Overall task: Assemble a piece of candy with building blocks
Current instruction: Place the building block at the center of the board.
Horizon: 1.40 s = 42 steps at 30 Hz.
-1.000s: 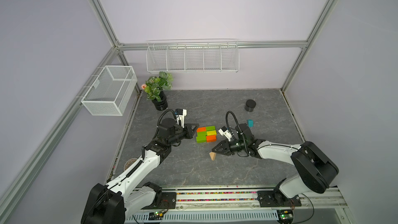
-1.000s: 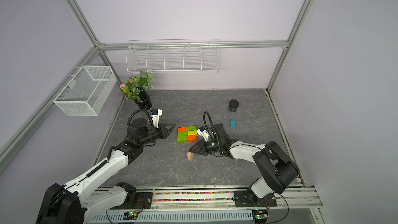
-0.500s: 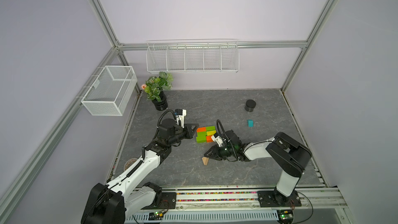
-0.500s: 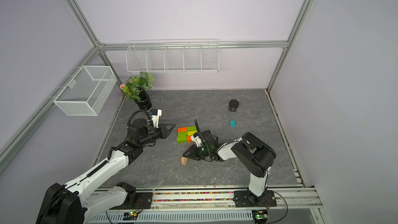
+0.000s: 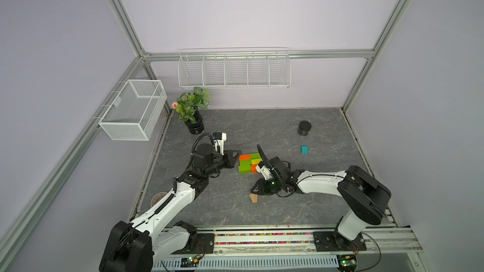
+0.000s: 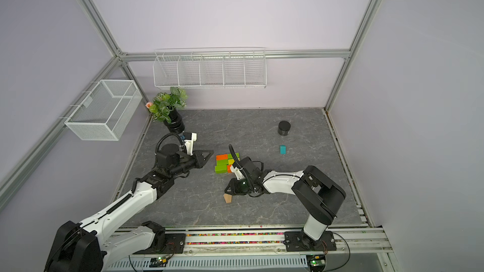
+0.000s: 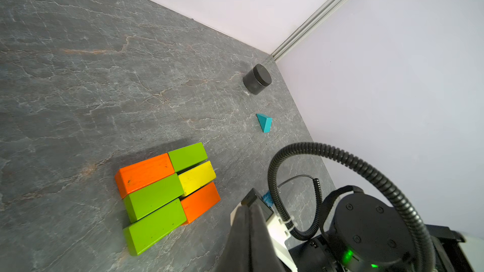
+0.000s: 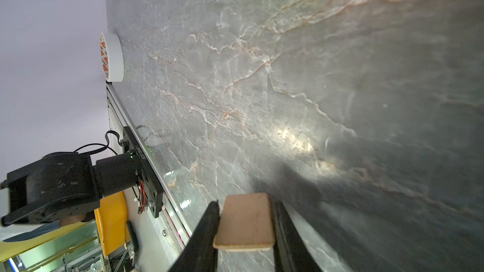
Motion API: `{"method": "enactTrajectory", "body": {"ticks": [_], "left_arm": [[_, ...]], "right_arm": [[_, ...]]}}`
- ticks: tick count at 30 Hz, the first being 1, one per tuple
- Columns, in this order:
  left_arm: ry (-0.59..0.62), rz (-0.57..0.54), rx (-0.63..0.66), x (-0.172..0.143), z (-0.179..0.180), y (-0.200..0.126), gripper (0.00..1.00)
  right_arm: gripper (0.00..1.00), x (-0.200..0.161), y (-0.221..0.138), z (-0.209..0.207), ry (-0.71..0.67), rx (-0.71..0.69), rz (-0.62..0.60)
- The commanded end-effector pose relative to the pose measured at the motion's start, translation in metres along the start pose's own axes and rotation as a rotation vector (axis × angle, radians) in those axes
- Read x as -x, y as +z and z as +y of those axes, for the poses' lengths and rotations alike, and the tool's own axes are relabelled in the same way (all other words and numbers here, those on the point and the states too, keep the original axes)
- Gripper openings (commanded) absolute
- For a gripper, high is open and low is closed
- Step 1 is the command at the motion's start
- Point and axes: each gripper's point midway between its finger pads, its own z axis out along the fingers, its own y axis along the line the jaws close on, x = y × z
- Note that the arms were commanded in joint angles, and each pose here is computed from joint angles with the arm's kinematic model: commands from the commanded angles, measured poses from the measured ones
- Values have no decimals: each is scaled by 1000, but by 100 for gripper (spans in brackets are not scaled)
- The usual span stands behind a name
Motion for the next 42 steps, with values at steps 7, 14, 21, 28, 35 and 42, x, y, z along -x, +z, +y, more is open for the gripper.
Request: {"method": "enactTrajectory", "body": {"ticks": [7, 14, 21, 28, 35, 42], "left_arm": [[-8, -1, 11, -2, 5, 0, 6], [-20, 11, 15, -4, 7, 3, 6], [-34, 17, 21, -5, 9, 4, 6], [-51, 24, 24, -6, 10, 6, 5], [-61, 21, 32, -6, 11, 6, 5], [-69, 28, 33, -8, 13, 8, 5]], "right_arm": [[36, -31, 12, -55, 56, -97, 42], [45, -30, 10, -63, 50, -109, 13], [49, -30, -1, -78, 23, -194, -29], [49, -28, -18, -94, -15, -293, -65], [47, -19, -69, -111, -89, -483, -174], [7, -20, -107, -79, -201, -383, -279]]}}
